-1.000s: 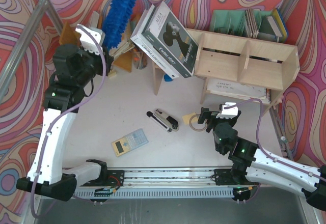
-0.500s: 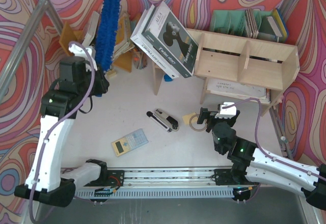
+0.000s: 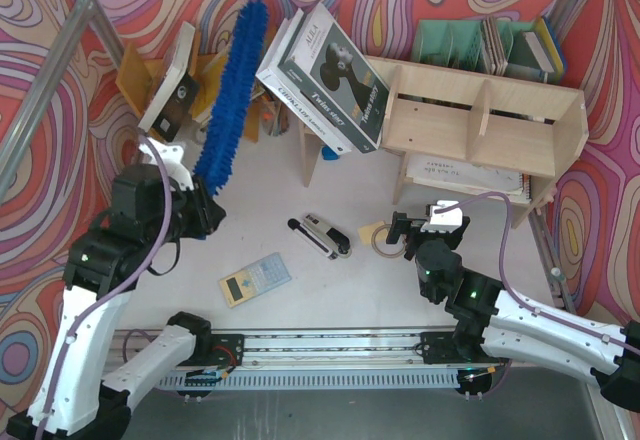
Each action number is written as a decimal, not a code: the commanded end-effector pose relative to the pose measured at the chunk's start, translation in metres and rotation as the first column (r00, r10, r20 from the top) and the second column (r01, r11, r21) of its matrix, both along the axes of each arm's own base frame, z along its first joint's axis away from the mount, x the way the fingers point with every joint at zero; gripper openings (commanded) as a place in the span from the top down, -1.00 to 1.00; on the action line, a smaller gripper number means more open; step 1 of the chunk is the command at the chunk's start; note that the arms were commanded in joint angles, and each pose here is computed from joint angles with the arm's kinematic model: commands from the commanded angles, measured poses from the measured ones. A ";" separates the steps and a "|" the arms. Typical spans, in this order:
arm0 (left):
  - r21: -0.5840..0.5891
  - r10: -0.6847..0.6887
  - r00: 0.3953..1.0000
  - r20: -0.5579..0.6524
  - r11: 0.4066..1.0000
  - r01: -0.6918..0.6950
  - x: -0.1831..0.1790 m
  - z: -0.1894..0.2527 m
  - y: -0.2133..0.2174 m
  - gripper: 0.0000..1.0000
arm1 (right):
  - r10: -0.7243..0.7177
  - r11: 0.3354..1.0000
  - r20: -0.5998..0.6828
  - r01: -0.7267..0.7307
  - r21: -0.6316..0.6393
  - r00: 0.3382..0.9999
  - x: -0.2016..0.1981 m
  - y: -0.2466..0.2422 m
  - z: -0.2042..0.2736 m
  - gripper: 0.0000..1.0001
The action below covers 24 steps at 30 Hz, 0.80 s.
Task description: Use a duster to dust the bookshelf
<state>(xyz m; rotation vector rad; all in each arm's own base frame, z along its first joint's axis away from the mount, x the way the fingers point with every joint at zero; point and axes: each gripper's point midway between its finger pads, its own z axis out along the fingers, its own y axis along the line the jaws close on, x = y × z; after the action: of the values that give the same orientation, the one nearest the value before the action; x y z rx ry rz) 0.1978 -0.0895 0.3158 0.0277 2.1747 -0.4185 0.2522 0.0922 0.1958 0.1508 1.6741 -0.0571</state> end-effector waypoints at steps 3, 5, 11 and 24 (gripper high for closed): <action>-0.087 -0.156 0.987 -0.028 0.984 0.153 -0.024 -0.012 -0.031 1.00 | -0.019 0.999 0.028 0.018 0.036 0.999 0.002 -0.001 0.015 -0.98; -0.103 -0.181 0.983 -0.033 0.979 0.177 -0.028 -0.014 -0.034 1.00 | -0.020 0.999 0.028 0.019 0.036 0.999 0.002 -0.001 0.016 -0.97; -0.138 -0.220 0.974 -0.061 0.968 0.210 -0.036 -0.023 -0.042 1.00 | -0.020 0.999 0.028 0.019 0.038 0.999 0.002 -0.001 0.015 -0.97; -0.221 -0.286 0.946 -0.154 0.943 0.249 -0.047 -0.058 -0.058 1.00 | -0.016 0.999 0.029 0.015 0.038 0.999 0.003 0.000 0.016 -0.97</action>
<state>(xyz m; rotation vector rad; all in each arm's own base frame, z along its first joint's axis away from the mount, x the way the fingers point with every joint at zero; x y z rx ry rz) 0.1445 -0.1410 0.2604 0.1886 2.3307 -0.7927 0.2524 0.0925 0.1966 0.1514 1.6734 -0.0557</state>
